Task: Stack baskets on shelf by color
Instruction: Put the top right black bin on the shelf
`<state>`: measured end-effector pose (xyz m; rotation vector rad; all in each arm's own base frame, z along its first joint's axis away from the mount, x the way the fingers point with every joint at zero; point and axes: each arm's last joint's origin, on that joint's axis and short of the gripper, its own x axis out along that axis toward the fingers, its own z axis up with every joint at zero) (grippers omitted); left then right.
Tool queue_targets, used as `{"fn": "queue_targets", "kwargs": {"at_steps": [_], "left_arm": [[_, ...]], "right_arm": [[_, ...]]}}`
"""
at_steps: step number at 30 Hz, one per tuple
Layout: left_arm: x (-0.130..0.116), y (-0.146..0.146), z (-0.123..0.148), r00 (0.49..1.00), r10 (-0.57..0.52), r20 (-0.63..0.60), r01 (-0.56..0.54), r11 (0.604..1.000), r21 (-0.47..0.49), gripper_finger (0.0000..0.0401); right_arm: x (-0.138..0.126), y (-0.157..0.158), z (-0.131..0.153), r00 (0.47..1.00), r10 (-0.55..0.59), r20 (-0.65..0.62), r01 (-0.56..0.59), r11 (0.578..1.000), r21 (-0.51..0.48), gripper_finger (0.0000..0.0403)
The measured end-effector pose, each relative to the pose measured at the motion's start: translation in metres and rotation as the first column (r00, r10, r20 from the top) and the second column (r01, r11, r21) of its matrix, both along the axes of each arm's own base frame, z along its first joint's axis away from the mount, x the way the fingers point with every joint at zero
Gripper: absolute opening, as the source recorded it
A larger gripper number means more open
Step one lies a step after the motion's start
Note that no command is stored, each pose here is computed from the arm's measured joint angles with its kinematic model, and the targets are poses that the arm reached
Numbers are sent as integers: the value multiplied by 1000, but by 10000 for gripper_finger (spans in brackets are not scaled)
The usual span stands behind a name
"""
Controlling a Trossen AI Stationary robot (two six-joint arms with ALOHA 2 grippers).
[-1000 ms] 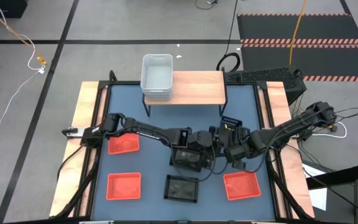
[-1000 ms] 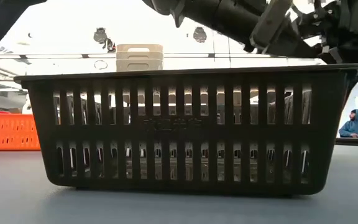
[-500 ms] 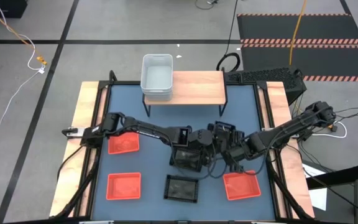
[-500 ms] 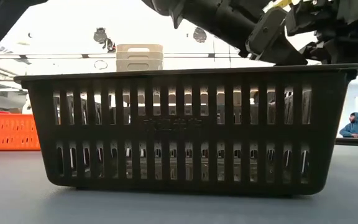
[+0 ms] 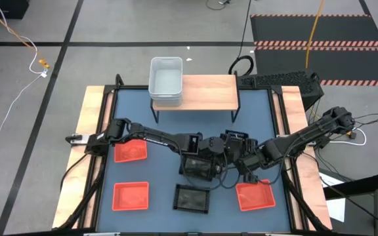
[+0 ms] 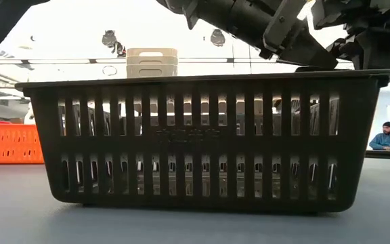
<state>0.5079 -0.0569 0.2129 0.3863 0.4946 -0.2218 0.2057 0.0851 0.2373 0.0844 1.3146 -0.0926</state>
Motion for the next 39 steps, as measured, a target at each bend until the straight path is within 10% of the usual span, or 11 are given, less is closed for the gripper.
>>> {"fn": "queue_targets", "kwargs": {"at_steps": [6, 17, 26, 33, 39], "left_arm": [[0, -8, -1, 999, -32, 13, 32, 999, 35, 32], [-2, -6, -5, 999, 41, -25, -40, 998, 44, 162], [-2, -5, -6, 998, 51, -42, -49, 998, 39, 16], [-15, -2, -1, 988, 48, -149, -30, 992, 120, 8], [-44, 6, 66, 983, 161, -84, -143, 971, 193, 9]], "right_arm": [[3, -2, 1, 1000, -16, 22, 16, 1000, -1, 0], [7, -2, 4, 997, -3, 72, 3, 1000, 5, 0], [7, -4, 4, 997, 32, 73, -32, 999, -2, 18], [-5, -9, 29, 975, 39, 217, -48, 998, 35, 82], [-36, -22, 71, 857, -21, 515, 26, 1000, -2, 116]]}}
